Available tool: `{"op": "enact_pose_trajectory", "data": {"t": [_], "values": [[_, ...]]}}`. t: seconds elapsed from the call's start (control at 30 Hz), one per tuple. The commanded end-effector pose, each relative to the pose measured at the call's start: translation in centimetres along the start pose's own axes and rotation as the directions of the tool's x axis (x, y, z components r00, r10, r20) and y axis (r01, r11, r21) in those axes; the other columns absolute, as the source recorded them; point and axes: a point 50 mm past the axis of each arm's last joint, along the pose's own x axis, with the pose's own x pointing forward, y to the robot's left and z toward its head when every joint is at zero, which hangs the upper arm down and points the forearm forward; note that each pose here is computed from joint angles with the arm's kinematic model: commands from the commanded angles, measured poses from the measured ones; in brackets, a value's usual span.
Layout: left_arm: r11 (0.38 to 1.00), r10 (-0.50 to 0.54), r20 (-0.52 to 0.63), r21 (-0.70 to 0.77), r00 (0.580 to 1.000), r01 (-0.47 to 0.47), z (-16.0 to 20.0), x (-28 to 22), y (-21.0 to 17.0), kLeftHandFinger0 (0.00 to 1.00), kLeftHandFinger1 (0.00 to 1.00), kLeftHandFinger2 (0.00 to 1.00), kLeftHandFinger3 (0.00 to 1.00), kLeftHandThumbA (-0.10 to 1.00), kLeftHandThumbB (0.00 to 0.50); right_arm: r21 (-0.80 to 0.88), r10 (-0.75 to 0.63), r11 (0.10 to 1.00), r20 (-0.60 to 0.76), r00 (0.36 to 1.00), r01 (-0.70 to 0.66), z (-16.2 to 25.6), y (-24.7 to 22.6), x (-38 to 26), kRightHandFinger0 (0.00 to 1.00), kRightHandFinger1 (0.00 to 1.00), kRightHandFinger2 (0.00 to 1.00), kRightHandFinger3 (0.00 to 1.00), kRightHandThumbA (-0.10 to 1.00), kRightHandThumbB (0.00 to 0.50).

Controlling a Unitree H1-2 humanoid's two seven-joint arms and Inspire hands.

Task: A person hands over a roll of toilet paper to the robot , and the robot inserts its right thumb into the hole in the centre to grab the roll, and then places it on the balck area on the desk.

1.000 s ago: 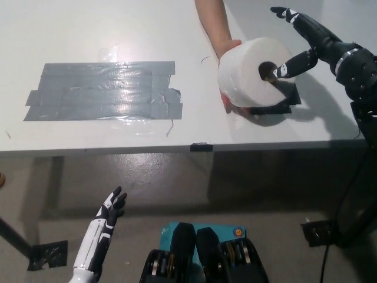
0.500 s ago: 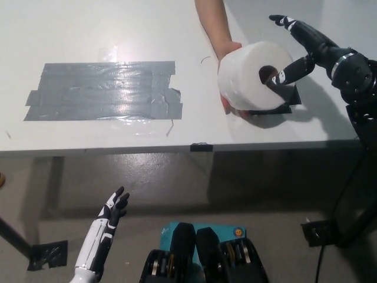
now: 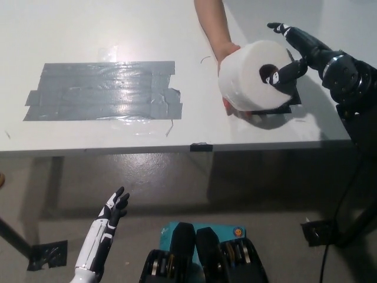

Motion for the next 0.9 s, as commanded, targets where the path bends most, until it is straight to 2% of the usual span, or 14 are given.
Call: {"op": "enact_pose_trajectory", "data": {"t": [0.0,0.1,0.17,0.3,0.47,0.6,0.63,0.7,0.73,0.77,0.8,0.83,0.87], "values": [[1.0,-0.009,0.057,-0.003,0.998,0.009,1.0,0.2,0.1,1.0,1.0,1.0,1.0,1.0,0.188,-0.051,-0.1,0.993,0.097,0.99,0.105,3.7,-3.4,0.6,1.0,1.0,1.0,1.0,0.95,0.3],[1.0,-0.009,0.054,0.008,0.999,0.008,1.0,0.2,0.2,1.0,1.0,1.0,1.0,1.0,0.203,-0.075,-0.092,0.992,0.089,0.992,0.099,4.1,-3.1,0.8,1.0,1.0,1.0,1.0,0.93,0.282],[1.0,-0.012,0.063,0.01,0.998,0.012,0.9,0.2,0.2,1.0,1.0,1.0,1.0,1.0,0.189,-0.084,-0.085,0.992,0.092,0.992,0.093,4.2,-2.8,1.0,1.0,1.0,1.0,1.0,0.93,0.271],[1.0,-0.016,0.065,0.019,0.998,0.014,1.0,0.3,0.3,1.0,1.0,1.0,1.0,1.0,0.206,-0.144,-0.078,0.985,0.109,0.991,0.094,4.6,-2.4,1.3,1.0,1.0,1.0,1.0,0.97,0.284],[1.0,-0.011,0.067,0.02,0.998,0.01,1.1,0.5,0.3,1.0,1.0,1.0,1.0,1.0,0.184,-0.206,-0.069,0.974,0.128,0.989,0.095,5.5,-1.6,1.6,1.0,1.0,1.0,1.0,0.97,0.272],[1.0,-0.016,0.062,0.024,0.998,0.014,1.2,0.5,0.3,1.0,1.0,1.0,1.0,1.0,0.192,-0.264,-0.038,0.962,0.123,0.992,0.07,5.7,-0.8,2.3,1.0,1.0,1.0,1.0,0.95,0.304],[1.0,-0.016,0.065,0.025,0.998,0.015,1.2,0.5,0.3,1.0,1.0,1.0,1.0,1.0,0.183,-0.294,-0.02,0.954,0.117,0.993,0.053,5.7,-0.4,2.6,1.0,1.0,1.0,1.0,0.93,0.317],[1.0,-0.016,0.068,0.02,0.998,0.015,1.2,0.5,0.3,1.0,1.0,1.0,1.0,1.0,0.186,-0.297,-0.006,0.954,0.097,0.995,0.034,5.5,0.4,3.1,1.0,1.0,1.0,1.0,0.69,0.313],[1.0,-0.015,0.066,0.018,0.998,0.014,1.2,0.5,0.3,1.0,1.0,1.0,1.0,1.0,0.187,-0.289,0.0,0.957,0.087,0.996,0.026,5.3,0.7,3.3,1.0,1.0,1.0,1.0,0.66,0.319],[1.0,-0.016,0.065,0.019,0.998,0.015,1.3,0.6,0.3,1.0,1.0,1.0,1.0,1.0,0.183,-0.269,0.012,0.963,0.072,0.997,0.008,4.9,1.2,3.6,1.0,1.0,1.0,1.0,0.47,0.332],[1.0,-0.017,0.067,0.023,0.998,0.016,1.3,0.6,0.3,1.0,1.0,1.0,1.0,1.0,0.181,-0.266,0.019,0.964,0.061,0.998,-0.003,4.6,1.6,3.7,0.99,1.0,1.0,1.0,0.37,0.331],[0.999,-0.018,0.07,0.028,0.997,0.017,1.3,0.6,0.4,1.0,1.0,1.0,1.0,1.0,0.181,-0.266,0.027,0.964,0.05,0.998,-0.012,4.3,2.0,3.9,0.84,0.92,1.0,1.0,0.33,0.334],[0.999,-0.022,0.068,0.028,0.997,0.02,1.3,0.6,0.3,1.0,1.0,1.0,1.0,1.0,0.181,-0.275,0.03,0.961,0.037,0.999,-0.019,3.9,2.4,3.9,0.55,0.64,0.76,0.96,0.21,0.318]]}}
